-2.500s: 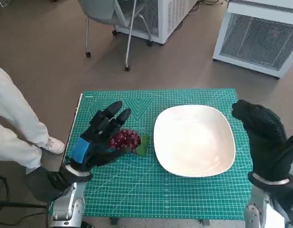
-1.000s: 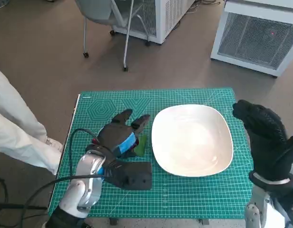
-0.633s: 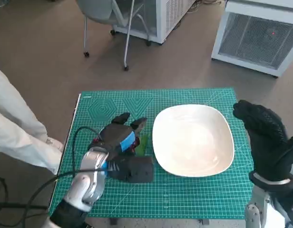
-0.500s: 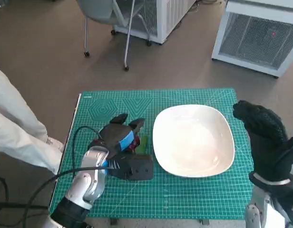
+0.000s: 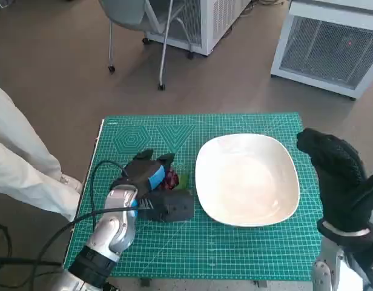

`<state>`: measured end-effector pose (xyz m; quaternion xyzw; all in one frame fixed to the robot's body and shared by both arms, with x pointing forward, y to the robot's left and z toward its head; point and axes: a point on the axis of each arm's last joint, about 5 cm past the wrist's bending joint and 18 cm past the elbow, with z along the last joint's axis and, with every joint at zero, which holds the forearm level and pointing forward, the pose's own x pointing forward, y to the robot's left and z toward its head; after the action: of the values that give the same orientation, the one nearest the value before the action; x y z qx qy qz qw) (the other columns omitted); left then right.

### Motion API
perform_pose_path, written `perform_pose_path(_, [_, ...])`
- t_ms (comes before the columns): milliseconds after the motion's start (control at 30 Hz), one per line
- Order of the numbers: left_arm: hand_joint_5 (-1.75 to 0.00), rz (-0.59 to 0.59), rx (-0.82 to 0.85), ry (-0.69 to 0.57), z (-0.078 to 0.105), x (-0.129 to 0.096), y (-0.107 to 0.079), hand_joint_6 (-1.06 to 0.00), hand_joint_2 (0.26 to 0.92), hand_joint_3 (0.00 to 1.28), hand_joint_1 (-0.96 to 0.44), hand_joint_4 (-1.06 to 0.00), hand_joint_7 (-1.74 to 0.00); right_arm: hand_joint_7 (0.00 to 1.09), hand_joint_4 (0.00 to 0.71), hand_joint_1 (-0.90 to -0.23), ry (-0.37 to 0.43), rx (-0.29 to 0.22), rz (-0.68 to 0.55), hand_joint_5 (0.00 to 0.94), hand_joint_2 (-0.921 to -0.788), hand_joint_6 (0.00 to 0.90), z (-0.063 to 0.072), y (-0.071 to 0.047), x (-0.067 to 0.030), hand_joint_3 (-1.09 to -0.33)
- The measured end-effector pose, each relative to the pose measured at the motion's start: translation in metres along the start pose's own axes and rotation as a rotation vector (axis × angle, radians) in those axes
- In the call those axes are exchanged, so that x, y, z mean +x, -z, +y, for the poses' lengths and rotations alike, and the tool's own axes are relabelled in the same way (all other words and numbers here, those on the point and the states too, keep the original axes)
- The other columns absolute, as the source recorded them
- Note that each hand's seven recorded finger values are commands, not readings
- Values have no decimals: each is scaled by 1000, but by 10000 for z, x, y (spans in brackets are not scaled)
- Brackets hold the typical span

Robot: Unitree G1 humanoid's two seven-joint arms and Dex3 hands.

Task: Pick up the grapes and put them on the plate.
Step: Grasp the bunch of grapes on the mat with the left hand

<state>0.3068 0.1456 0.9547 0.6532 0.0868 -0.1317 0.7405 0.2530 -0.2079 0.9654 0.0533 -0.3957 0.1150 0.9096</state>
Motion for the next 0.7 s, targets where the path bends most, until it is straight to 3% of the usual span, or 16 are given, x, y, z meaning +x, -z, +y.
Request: perform_pose_path(700, [0,42,42,84,-11,331,-124,-240,774,4,-392,-88,0,675,687,-443,-2,12,14,5,-921,345,12,5,-7,-537])
